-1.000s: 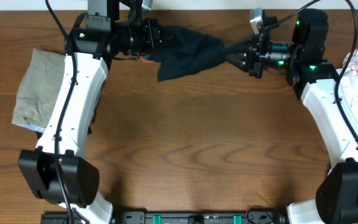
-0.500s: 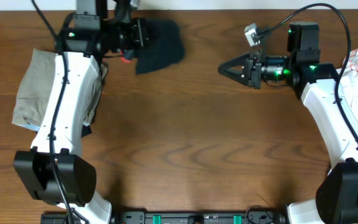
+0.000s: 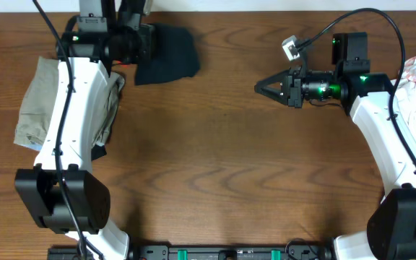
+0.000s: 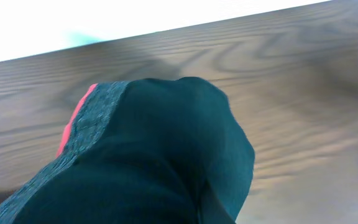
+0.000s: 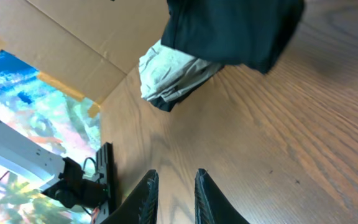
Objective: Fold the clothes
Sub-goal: 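Hold the leggings up with the left gripper while the right gripper withdraws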
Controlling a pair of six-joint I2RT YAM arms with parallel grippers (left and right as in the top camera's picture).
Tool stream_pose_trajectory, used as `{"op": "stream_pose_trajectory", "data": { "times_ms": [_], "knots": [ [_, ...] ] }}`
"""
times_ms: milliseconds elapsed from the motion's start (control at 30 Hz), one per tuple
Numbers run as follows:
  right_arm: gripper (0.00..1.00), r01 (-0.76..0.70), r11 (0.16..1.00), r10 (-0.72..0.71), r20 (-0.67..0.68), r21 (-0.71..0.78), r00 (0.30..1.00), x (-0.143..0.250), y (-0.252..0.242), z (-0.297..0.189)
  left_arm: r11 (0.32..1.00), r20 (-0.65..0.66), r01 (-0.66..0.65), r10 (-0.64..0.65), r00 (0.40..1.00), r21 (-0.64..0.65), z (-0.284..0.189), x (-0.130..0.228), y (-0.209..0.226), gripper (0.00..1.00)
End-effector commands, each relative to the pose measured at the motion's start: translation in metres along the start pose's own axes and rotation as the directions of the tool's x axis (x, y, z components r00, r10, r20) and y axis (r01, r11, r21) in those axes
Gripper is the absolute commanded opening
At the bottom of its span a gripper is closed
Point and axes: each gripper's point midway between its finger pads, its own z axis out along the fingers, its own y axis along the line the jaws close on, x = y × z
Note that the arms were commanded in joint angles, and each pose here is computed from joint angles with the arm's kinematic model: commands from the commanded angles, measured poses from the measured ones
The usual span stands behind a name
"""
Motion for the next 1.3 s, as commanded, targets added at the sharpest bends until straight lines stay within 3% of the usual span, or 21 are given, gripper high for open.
{"op": "stream_pose_trajectory", "data": {
  "times_ms": [0,167,633,867,1067,1267],
  "knots": [
    [0.19,0.036,0.999,-0.036,0.006,0.013,0.999,-0.003,-0.001,-0.003,0.984,-0.009,-0.070,0.070,0.998,-0.164,-0.007,-0.002,0.042,0.06],
    [0.18,0.033,0.999,-0.033,0.005,0.013,0.999,-0.003,-0.001,-0.003,0.955,-0.046,-0.075,0.065,0.997,-0.287,-0.002,0.006,0.082,0.06],
    [0.18,0.033,0.999,-0.033,0.005,0.014,0.999,-0.003,-0.001,-0.003,0.936,-0.081,-0.026,-0.003,0.997,-0.352,0.005,0.032,0.147,0.06],
    [0.18,0.029,0.999,-0.029,-0.002,0.043,1.000,-0.001,-0.006,-0.004,0.931,-0.104,-0.010,-0.030,0.994,-0.364,-0.002,0.043,0.159,0.06],
    [0.19,0.030,0.999,-0.030,-0.002,0.043,1.000,-0.001,-0.006,-0.004,0.941,-0.221,0.026,-0.106,0.970,-0.339,-0.005,0.076,0.149,0.06],
    [0.19,0.014,0.998,-0.013,-0.012,0.059,1.000,0.002,-0.008,-0.004,0.871,-0.279,-0.012,-0.144,0.949,-0.492,-0.022,0.090,0.176,0.06]
  ]
}}
